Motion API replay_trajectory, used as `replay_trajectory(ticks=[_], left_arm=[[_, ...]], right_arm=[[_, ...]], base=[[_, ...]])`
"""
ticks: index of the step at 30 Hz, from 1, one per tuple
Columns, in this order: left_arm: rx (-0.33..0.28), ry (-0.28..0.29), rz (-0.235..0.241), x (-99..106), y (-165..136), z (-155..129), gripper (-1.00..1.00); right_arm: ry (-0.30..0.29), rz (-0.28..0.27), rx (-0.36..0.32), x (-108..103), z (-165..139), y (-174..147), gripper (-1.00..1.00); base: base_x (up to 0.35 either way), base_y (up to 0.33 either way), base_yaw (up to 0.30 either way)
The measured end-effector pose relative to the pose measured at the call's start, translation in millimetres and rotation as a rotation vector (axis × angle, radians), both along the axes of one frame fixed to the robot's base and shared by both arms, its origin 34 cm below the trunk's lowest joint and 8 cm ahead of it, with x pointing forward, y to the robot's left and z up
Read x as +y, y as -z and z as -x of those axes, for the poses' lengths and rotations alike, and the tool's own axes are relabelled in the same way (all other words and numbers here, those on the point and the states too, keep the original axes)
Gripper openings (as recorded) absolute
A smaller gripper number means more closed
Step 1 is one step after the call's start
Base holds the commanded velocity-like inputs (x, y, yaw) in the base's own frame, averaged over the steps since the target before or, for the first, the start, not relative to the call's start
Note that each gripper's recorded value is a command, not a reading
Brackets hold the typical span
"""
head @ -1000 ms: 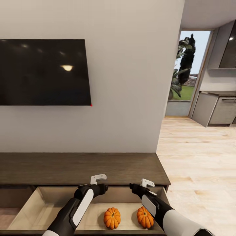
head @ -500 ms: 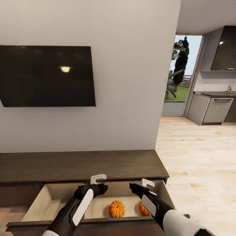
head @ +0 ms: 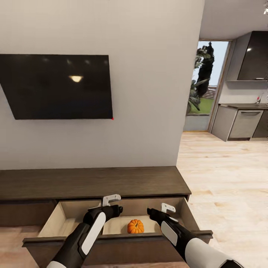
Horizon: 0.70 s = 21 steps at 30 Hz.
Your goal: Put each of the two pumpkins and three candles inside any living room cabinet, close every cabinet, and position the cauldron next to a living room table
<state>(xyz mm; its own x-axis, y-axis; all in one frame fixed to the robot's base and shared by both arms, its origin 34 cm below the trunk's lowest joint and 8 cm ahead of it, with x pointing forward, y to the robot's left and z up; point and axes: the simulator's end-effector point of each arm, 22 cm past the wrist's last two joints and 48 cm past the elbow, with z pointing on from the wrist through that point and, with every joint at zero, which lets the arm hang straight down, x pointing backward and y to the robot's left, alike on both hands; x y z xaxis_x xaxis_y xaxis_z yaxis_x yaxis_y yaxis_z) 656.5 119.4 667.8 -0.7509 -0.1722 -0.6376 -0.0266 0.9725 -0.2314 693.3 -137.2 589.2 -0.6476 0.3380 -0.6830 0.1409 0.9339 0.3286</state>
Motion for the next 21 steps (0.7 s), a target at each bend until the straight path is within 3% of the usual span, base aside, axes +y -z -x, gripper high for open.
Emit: replay_trajectory(ticks=[9,21], left_arm=[[-0.008,0.000,0.005,-0.7,-3.7,-1.4,1.00],[-0.005,-0.028,0.018,8.3,-3.8,-3.8,1.00]], right_arm=[[0.000,0.000,0.000,-0.2,0.1,0.0,1.00],[0.000,0.000,0.000,-0.3,0.0,0.0,1.00]], base=[[-0.285,0.164,0.000],[-0.224,0.260,0.000]])
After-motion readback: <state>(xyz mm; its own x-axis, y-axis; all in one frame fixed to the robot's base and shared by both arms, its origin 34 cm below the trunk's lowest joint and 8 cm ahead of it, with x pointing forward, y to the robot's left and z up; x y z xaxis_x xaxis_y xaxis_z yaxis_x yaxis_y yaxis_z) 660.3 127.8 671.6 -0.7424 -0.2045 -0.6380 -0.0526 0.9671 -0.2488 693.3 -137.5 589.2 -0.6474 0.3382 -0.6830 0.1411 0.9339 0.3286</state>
